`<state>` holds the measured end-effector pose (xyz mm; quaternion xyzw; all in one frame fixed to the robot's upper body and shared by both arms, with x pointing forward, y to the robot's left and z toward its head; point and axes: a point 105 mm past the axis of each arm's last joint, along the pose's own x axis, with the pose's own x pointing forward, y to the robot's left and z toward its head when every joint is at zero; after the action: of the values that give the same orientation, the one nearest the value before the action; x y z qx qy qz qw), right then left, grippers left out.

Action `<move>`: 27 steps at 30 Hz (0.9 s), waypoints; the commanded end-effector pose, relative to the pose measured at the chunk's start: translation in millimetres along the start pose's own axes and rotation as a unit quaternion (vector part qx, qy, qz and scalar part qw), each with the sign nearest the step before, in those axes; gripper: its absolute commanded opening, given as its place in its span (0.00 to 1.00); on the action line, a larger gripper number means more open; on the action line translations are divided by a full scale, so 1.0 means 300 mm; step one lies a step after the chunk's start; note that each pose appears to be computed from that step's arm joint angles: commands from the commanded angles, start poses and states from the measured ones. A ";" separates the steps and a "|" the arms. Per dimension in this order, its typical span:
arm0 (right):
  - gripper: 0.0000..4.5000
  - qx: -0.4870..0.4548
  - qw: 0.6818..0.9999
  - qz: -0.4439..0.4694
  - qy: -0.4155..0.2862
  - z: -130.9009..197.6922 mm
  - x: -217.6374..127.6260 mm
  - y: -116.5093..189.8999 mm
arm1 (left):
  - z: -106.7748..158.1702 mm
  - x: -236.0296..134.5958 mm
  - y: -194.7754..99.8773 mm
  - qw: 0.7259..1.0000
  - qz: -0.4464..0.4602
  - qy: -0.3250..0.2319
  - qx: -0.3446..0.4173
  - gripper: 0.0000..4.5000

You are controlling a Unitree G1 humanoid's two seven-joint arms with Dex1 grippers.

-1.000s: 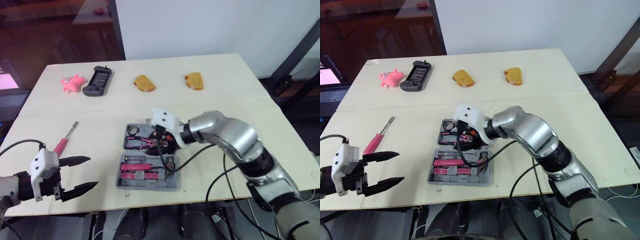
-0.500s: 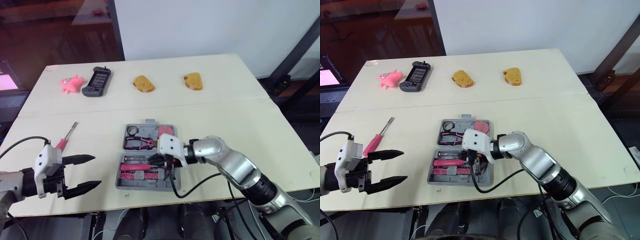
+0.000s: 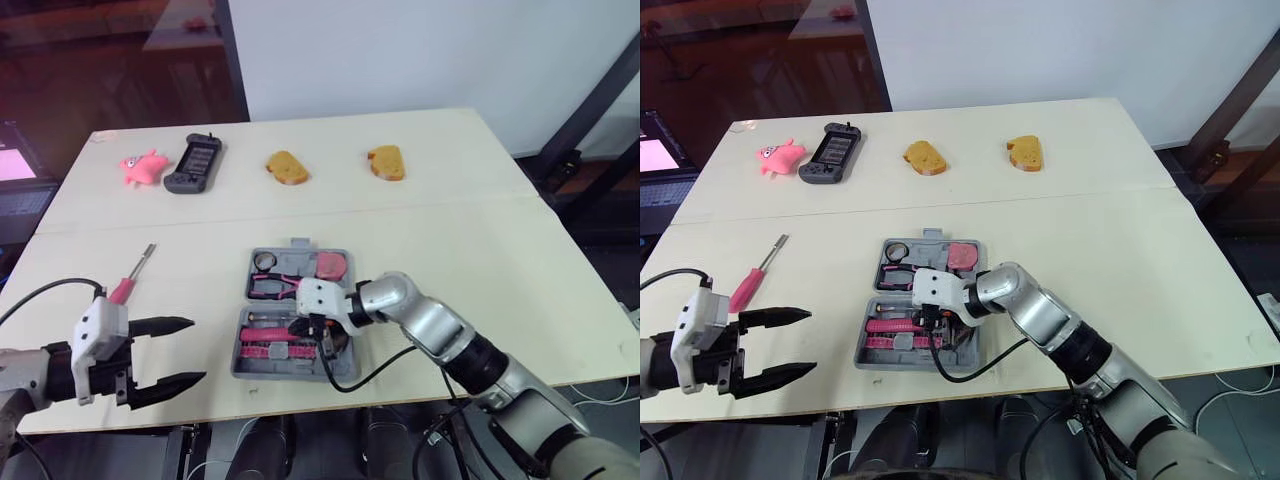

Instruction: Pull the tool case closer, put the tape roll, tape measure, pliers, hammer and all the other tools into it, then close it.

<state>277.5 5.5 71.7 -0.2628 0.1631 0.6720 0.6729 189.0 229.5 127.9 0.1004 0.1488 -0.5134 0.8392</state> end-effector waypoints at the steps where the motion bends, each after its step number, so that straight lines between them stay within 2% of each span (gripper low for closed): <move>1: 0.02 -0.012 1.000 0.007 -0.002 0.026 0.013 -0.005 | 0.029 -0.009 -0.003 1.000 0.001 -0.001 0.027 1.00; 6: 0.02 -0.005 1.000 0.004 0.011 0.000 0.026 -0.024 | 0.027 -0.010 -0.004 1.000 0.002 0.000 0.027 1.00; 23: 0.02 0.074 0.992 0.035 0.101 -0.176 0.078 0.006 | 0.033 -0.008 0.013 0.999 0.011 0.001 0.030 1.00; 27: 0.02 0.094 0.990 0.040 0.102 -0.189 0.093 0.019 | 0.031 -0.010 0.007 1.000 0.011 0.000 0.028 1.00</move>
<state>286.4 8.3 39.8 -0.2522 0.2405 0.6713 0.6542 191.4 230.8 130.1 0.1108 0.1456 -0.5086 0.8413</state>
